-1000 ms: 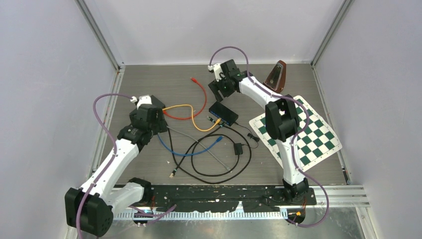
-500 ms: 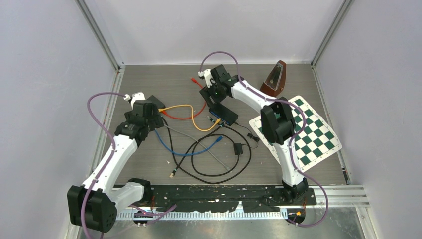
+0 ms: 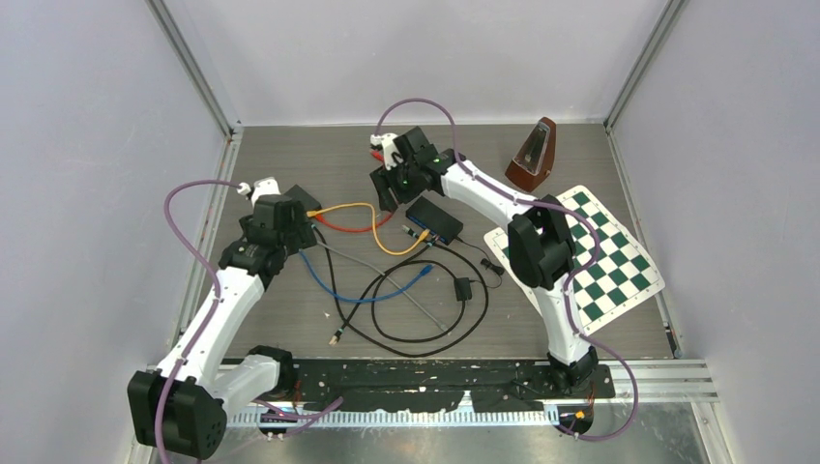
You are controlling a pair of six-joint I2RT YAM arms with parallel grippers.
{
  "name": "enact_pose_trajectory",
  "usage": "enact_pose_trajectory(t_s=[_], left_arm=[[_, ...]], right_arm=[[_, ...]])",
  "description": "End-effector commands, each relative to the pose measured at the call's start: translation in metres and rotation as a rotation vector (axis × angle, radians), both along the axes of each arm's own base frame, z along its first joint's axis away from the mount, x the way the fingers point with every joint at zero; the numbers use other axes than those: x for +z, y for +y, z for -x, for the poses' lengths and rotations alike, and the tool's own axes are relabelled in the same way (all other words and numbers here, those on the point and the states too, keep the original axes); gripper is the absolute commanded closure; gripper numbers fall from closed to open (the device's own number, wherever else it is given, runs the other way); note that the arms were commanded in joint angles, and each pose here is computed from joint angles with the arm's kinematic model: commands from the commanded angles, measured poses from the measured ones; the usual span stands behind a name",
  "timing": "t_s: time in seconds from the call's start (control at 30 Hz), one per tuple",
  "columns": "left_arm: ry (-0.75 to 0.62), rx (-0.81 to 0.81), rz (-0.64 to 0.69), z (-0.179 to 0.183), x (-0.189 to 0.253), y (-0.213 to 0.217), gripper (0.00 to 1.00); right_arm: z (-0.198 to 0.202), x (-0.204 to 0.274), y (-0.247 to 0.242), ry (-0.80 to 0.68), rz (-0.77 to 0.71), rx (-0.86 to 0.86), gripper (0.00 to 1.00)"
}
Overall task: Insert the plug into the switch port
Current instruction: Adjust the switch port at the center of the board.
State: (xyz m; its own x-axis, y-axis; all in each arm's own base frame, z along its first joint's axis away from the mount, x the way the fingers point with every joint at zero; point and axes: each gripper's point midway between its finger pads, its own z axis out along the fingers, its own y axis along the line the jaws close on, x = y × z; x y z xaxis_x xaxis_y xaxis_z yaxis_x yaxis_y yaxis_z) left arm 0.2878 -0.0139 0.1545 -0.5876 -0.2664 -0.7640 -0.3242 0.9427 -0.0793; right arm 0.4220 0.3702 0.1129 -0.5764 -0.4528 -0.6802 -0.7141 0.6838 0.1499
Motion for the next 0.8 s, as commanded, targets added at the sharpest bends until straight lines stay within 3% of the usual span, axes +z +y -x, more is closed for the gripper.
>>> enact_pose_trajectory(t_s=[0.0, 0.23, 0.53, 0.77], left_arm=[[-0.066, 0.005, 0.002, -0.008, 0.02, 0.002, 0.2], [-0.069, 0.012, -0.003, -0.009, 0.022, 0.005, 0.2], [-0.106, 0.045, -0.02, -0.004, 0.032, 0.013, 0.2], [-0.139, 0.06, -0.015, -0.002, 0.037, 0.017, 0.2]], right_arm=[[0.009, 0.035, 0.033, 0.049, -0.184, -0.025, 0.36], [0.031, 0.009, 0.058, 0.137, -0.219, -0.019, 0.39], [0.027, -0.022, 0.057, 0.182, -0.194, -0.116, 0.36], [0.024, -0.037, 0.068, 0.211, -0.225, -0.126, 0.43]])
